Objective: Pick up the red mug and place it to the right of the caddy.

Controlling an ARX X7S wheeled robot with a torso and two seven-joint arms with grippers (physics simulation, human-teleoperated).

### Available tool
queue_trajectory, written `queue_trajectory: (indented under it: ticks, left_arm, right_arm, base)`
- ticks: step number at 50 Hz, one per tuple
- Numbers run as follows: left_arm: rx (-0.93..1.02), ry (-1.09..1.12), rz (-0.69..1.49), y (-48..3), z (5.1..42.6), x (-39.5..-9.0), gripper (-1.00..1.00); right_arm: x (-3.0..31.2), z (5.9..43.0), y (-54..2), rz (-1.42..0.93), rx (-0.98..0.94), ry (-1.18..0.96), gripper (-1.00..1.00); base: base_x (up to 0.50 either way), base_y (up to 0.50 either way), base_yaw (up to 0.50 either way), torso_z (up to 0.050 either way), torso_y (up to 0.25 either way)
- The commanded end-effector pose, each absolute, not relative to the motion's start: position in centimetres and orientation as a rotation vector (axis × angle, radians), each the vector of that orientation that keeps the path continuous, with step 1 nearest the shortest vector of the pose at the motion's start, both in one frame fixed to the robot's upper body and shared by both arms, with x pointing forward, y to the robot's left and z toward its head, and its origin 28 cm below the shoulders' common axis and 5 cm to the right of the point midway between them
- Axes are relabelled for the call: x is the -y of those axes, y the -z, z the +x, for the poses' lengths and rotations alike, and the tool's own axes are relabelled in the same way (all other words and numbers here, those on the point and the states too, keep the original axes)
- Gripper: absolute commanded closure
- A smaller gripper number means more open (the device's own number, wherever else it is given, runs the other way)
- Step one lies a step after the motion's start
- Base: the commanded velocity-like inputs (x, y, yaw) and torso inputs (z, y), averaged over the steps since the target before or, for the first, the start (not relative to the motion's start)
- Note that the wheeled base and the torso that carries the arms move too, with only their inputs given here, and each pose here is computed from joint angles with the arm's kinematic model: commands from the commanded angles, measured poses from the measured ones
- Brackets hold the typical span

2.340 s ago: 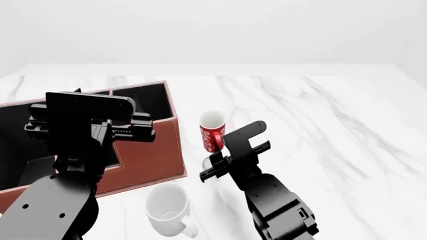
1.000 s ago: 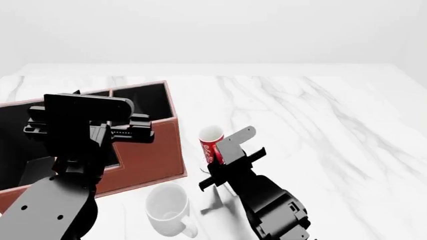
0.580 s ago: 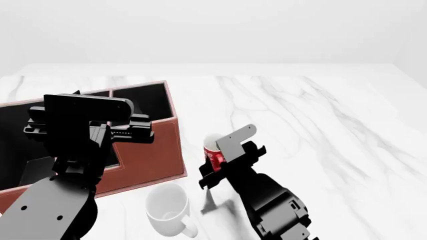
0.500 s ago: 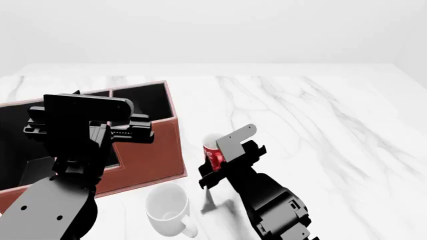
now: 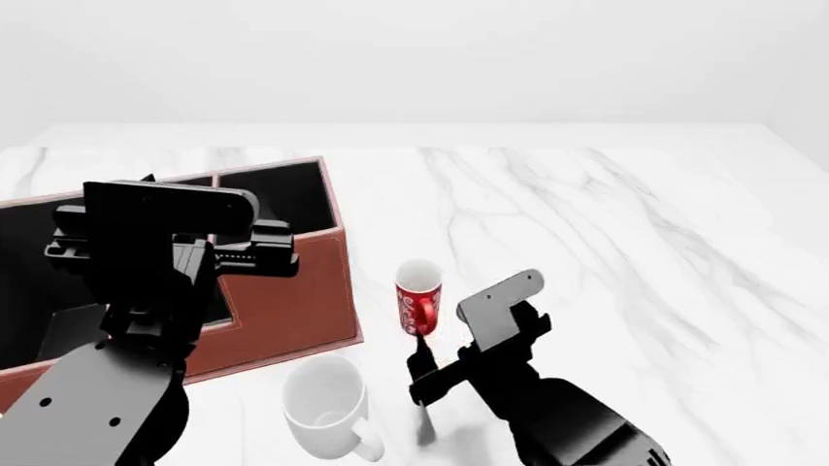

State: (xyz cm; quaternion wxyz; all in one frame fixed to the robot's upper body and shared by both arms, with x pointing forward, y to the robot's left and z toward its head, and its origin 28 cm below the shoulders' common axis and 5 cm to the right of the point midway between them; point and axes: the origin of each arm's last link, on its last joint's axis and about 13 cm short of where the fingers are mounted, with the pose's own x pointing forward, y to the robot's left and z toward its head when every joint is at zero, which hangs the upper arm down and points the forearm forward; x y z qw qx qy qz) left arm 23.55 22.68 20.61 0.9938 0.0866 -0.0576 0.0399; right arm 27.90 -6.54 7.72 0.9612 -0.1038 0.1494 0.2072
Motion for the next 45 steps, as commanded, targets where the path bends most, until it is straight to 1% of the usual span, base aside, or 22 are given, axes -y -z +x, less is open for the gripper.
queue_trajectory:
  ticks: [1,5,14,20,24,25,31,45]
  left_arm:
    - [0.117,-0.079,0.173,-20.6,23.6,-22.6,-1.0]
    - [0.117,-0.076,0.174,-20.6,23.6,-22.5,-1.0]
    - [0.117,-0.075,0.173,-20.6,23.6,-22.5,-1.0]
    - [0.12,-0.076,0.172,-20.7,23.6,-22.5,-1.0]
    - [0.121,-0.075,0.174,-20.8,23.5,-22.5,-1.0]
    - [0.121,-0.075,0.174,-20.8,23.5,-22.5,-1.0]
    - [0.122,-0.075,0.174,-20.8,23.5,-22.5,-1.0]
    - [0.12,-0.075,0.177,-20.8,23.5,-22.5,-1.0]
  right_arm:
    - [9.6,22.4,-10.3,-0.171,-0.241,-0.438,-1.0]
    - [10.8,21.6,-11.7,-0.146,-0.178,-0.4,-1.0]
    - [12.5,21.5,-13.5,-0.066,-0.043,-0.295,-1.0]
    - [13.3,21.3,-16.5,0.036,0.169,-0.201,-1.0]
    - [13.7,20.2,-19.1,0.193,0.286,-0.217,-1.0]
    - [13.7,20.1,-19.3,0.202,0.301,-0.218,-1.0]
    - [13.6,19.2,-19.9,0.214,0.33,-0.269,-1.0]
    - [13.3,19.3,-19.4,0.205,0.303,-0.3,-1.0]
  base:
    - [0.0,0.0,0.0,0.0,0.0]
    - [0.0,0.0,0.0,0.0,0.0]
    - [0.0,0.0,0.0,0.0,0.0]
    - [0.0,0.0,0.0,0.0,0.0]
    - [0.0,0.0,0.0,0.0,0.0]
    - [0.0,0.0,0.0,0.0,0.0]
    - [0.0,0.0,0.0,0.0,0.0]
    - [0.0,0.0,0.0,0.0,0.0]
